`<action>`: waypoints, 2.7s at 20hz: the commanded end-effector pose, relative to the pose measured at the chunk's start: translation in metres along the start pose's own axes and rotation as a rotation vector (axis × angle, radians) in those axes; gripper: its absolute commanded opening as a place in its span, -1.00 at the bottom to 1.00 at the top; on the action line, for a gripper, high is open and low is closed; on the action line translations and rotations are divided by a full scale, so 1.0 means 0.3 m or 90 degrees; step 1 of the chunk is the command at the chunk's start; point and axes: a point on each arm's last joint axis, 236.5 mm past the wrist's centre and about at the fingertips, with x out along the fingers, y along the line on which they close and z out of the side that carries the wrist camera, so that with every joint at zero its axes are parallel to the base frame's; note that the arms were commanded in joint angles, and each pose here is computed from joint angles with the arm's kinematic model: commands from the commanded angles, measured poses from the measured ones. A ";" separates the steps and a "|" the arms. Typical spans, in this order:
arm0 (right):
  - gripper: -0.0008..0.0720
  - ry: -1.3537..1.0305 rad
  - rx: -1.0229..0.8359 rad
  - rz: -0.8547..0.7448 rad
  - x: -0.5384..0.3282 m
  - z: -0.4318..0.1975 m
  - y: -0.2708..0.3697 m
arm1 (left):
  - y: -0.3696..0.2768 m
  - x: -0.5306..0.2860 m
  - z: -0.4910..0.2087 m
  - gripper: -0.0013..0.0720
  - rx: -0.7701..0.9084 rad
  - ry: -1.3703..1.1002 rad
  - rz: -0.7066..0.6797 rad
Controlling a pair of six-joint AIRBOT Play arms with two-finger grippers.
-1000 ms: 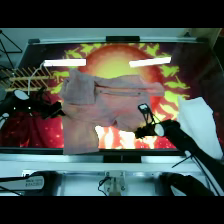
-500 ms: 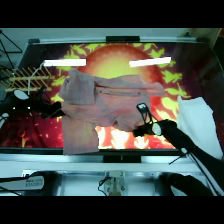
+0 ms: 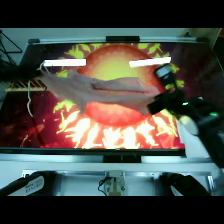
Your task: Fold the shirts.
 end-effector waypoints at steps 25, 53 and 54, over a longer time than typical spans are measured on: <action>-0.85 0.035 0.063 -0.211 -0.314 0.227 -0.443 | -0.145 -0.464 0.095 -0.90 0.114 -0.105 0.095; -0.85 0.472 0.171 0.103 0.659 -0.451 -0.139 | 0.339 0.551 -0.622 -0.90 0.026 0.480 0.087; -0.85 0.491 0.186 0.127 0.661 -0.472 -0.101 | 0.333 0.553 -0.654 -0.90 0.016 0.495 0.087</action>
